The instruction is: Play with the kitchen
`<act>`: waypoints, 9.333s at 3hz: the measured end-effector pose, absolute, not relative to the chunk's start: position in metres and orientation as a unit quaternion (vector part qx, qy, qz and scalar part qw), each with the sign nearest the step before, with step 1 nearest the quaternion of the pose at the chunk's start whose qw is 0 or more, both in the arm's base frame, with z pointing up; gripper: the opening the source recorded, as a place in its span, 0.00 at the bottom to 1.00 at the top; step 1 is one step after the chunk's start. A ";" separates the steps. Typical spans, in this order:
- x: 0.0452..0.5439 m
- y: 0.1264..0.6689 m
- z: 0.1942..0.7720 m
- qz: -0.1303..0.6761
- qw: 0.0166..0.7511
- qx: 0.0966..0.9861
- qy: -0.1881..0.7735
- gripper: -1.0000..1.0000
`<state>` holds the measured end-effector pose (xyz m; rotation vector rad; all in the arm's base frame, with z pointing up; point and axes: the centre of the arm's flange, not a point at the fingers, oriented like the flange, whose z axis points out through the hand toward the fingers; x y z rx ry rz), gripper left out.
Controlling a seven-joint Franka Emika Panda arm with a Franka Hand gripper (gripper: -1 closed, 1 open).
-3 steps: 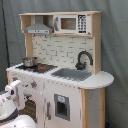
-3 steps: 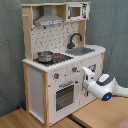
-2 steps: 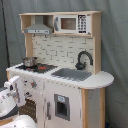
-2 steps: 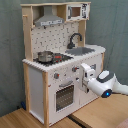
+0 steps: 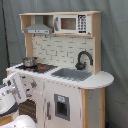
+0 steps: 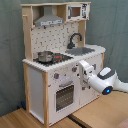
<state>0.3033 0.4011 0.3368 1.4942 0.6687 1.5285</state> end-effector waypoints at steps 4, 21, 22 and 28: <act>0.300 0.398 0.357 0.507 0.557 0.524 0.398 1.00; 0.348 0.355 0.346 0.343 0.564 0.379 0.649 0.00; 0.348 0.355 0.346 0.375 0.543 0.416 0.626 0.00; 0.346 0.355 0.346 0.536 0.384 0.599 0.454 0.00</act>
